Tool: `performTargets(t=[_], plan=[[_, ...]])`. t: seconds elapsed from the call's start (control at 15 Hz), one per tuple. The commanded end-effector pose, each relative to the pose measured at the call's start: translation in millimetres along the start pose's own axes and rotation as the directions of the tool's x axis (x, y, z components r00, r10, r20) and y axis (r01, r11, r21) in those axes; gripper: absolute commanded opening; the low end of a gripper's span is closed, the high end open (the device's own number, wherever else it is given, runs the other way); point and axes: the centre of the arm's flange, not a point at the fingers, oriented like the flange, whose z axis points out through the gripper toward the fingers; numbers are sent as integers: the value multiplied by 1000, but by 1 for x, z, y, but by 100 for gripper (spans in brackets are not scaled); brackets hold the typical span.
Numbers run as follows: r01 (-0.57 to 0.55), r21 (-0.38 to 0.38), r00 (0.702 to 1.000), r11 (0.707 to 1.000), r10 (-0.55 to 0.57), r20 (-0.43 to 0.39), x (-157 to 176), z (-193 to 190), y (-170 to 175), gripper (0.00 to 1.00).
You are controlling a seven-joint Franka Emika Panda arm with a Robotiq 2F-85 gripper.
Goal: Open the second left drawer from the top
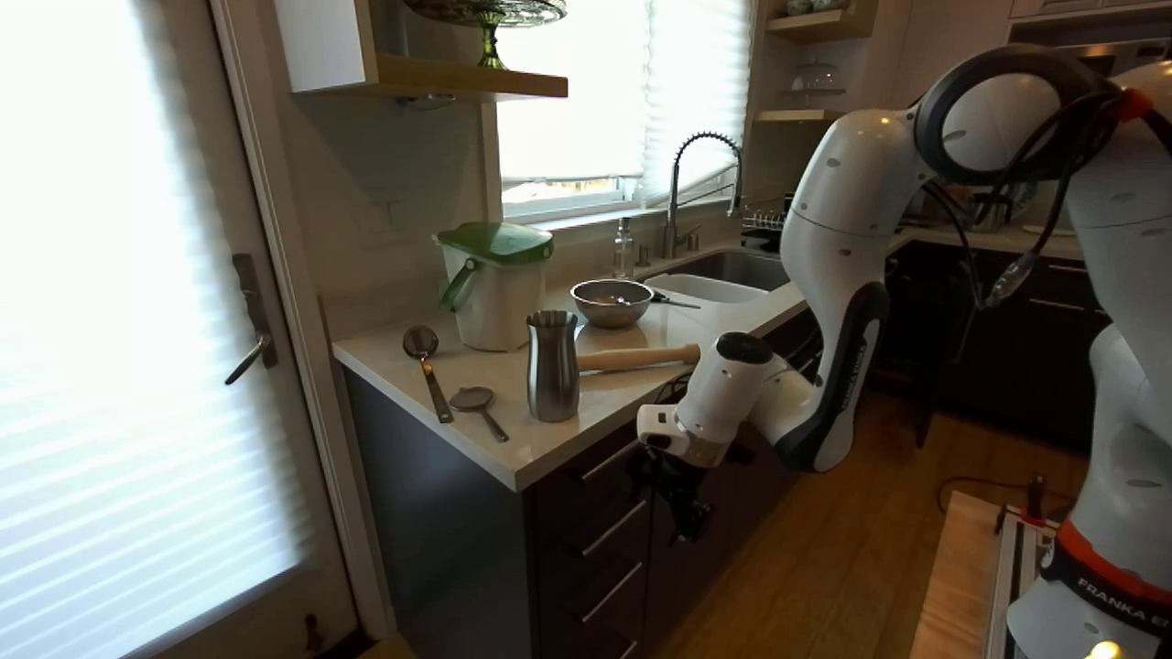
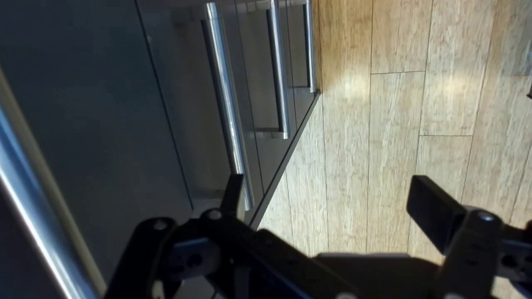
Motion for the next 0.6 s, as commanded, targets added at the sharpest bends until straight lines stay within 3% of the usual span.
performTargets(t=[0.0,0.2,0.27,0.53], plan=[[6,-56,999,998,-8,-35,-11,37,-30,100],[28,-83,999,996,-30,-12,-12,48,-31,100],[9,-75,1000,997,-11,-22,-13,18,3,100],[32,-72,999,997,-32,-7,-8,35,-10,100]])
